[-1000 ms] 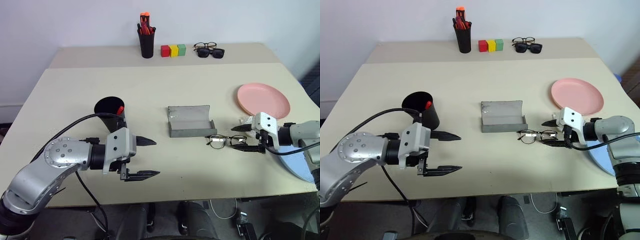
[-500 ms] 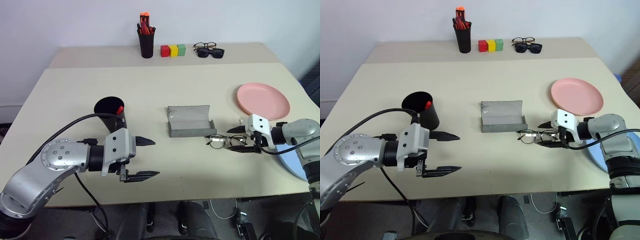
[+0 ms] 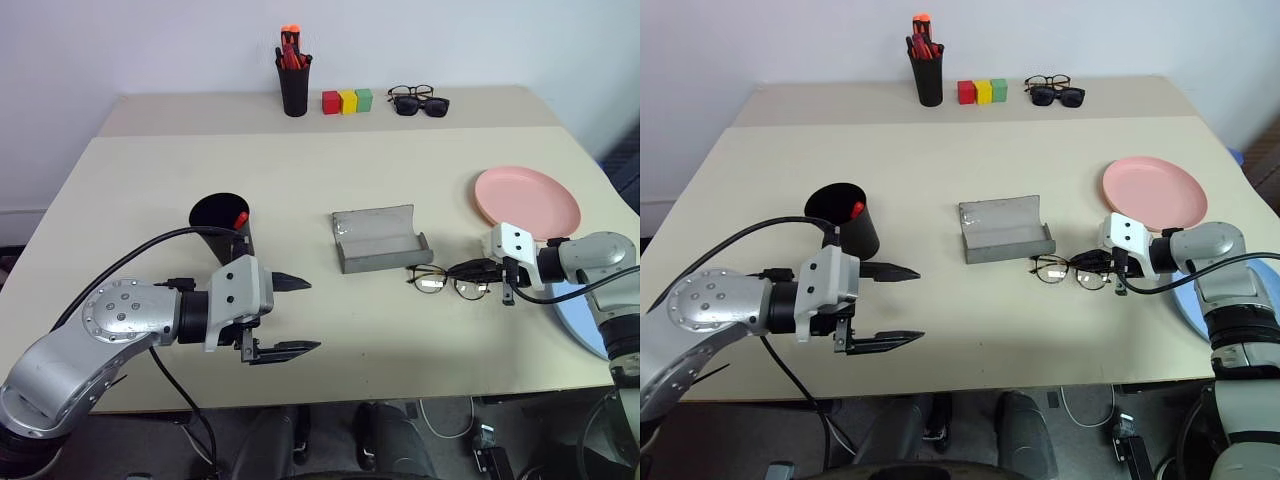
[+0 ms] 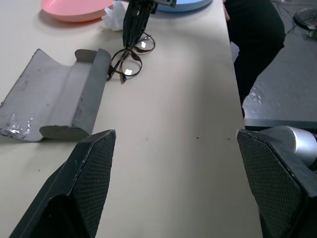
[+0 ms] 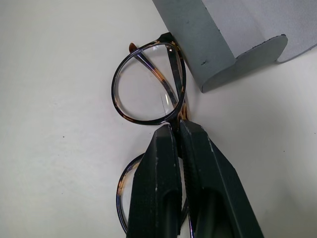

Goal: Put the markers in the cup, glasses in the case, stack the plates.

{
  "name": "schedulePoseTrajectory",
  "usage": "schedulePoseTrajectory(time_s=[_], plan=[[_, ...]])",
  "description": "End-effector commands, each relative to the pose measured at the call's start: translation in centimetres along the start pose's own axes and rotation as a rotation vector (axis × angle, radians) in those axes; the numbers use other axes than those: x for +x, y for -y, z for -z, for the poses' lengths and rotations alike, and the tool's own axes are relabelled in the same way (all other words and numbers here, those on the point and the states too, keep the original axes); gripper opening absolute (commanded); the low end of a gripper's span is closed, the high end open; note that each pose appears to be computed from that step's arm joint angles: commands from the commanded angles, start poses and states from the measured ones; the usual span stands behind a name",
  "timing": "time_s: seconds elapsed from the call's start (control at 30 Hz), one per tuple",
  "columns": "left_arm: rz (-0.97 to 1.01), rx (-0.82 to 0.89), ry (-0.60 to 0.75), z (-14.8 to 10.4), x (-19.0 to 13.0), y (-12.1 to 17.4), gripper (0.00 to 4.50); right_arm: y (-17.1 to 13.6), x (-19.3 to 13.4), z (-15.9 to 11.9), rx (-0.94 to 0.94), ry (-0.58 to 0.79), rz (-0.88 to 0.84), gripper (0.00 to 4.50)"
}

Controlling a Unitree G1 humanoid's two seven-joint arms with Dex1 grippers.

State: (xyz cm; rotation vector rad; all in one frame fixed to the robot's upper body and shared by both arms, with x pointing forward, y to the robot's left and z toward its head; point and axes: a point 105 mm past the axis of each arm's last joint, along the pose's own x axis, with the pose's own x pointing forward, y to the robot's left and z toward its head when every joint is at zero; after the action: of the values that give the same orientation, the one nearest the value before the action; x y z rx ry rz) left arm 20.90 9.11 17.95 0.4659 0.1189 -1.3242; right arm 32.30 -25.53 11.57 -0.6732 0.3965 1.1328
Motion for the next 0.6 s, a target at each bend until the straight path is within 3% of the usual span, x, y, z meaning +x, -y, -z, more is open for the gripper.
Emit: schedulePoseTrajectory(time_s=[0.03,0.17,0.37,0.6], plan=[[-0.002,0.041,0.015,-0.8,-0.1,0.1,4.0,0.0,-0.8,-0.2,-0.024,-0.02,0.006,0.05],[-0.004,0.041,0.018,-0.8,0.0,0.1,4.0,-0.2,-2.9,-1.0,-0.009,-0.034,-0.004,0.05],[-0.005,0.039,0.021,-0.7,0.1,0.0,4.0,0.9,-5.4,-5.5,-0.039,0.047,0.045,0.05],[-0.003,0.045,0.018,-0.6,0.0,-0.1,4.0,5.4,-3.3,-10.6,-0.239,0.201,0.273,0.05]])
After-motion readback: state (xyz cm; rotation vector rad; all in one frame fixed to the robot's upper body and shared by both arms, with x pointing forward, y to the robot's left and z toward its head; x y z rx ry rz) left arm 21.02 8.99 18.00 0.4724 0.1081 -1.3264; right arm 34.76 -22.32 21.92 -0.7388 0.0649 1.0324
